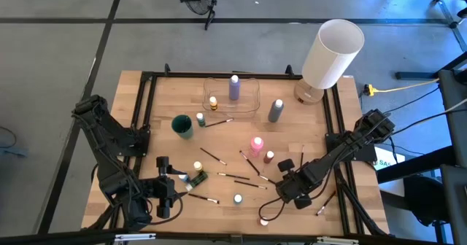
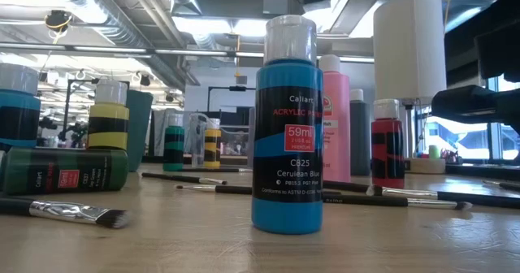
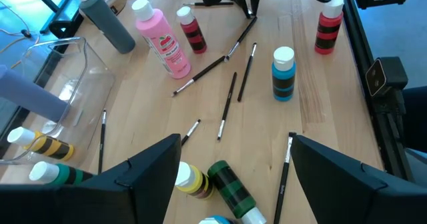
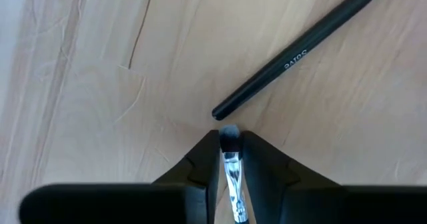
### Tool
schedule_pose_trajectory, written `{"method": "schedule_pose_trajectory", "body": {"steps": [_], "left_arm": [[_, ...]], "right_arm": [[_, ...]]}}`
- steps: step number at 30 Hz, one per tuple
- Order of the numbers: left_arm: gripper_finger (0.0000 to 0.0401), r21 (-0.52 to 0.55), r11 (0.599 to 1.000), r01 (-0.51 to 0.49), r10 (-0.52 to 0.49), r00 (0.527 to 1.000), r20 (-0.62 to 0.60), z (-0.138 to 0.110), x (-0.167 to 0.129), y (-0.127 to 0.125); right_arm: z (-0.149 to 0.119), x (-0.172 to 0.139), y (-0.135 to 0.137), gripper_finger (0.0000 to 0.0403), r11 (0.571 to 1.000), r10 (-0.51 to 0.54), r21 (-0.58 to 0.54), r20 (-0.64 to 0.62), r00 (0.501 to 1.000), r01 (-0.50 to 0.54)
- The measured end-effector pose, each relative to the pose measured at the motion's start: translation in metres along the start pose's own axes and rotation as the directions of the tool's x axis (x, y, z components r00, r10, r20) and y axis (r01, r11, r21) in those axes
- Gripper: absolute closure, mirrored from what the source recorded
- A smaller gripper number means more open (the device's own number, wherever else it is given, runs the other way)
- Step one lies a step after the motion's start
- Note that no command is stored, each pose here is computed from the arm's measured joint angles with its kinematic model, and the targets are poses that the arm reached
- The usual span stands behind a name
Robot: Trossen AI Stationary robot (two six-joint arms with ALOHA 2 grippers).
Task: Pick & Place Paint Supplies
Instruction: Put the black paint brush into the green cup
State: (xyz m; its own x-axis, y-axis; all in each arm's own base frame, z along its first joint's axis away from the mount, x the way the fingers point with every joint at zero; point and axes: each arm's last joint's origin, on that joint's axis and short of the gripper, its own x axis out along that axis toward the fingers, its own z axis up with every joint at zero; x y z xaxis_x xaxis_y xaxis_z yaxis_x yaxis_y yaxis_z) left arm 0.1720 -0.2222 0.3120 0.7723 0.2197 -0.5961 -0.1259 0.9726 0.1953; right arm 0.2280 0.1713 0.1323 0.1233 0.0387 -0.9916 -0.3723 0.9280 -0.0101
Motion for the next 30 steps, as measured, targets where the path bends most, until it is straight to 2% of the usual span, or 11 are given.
{"method": "schedule_pose_trajectory", "body": {"steps": [16,19,24,30], "left_arm": [[0.0120,0.000,1.000,0.000,0.000,1.000,0.000,0.0000,0.0000,0.0000],[0.0120,0.000,1.000,0.000,0.000,1.000,0.000,0.0000,0.0000,0.0000],[0.0120,0.000,1.000,0.001,-0.001,1.000,-0.001,0.0000,0.0000,0.0000],[0.0120,0.005,1.000,0.001,-0.001,1.000,-0.001,-0.0001,0.0001,-0.0001]], "right_arm": [[0.0009,-0.0003,0.0000,0.0391,1.000,0.013,0.024,0.004,1.000,-0.013],[0.0009,-0.0002,0.0000,0.0394,0.998,0.012,0.067,0.004,1.000,-0.012],[0.0019,-0.0024,0.0002,0.0396,0.975,0.010,0.221,-0.008,1.000,-0.008],[0.0064,-0.0070,0.0012,0.0401,0.971,0.010,0.240,-0.010,1.000,-0.007]]}}
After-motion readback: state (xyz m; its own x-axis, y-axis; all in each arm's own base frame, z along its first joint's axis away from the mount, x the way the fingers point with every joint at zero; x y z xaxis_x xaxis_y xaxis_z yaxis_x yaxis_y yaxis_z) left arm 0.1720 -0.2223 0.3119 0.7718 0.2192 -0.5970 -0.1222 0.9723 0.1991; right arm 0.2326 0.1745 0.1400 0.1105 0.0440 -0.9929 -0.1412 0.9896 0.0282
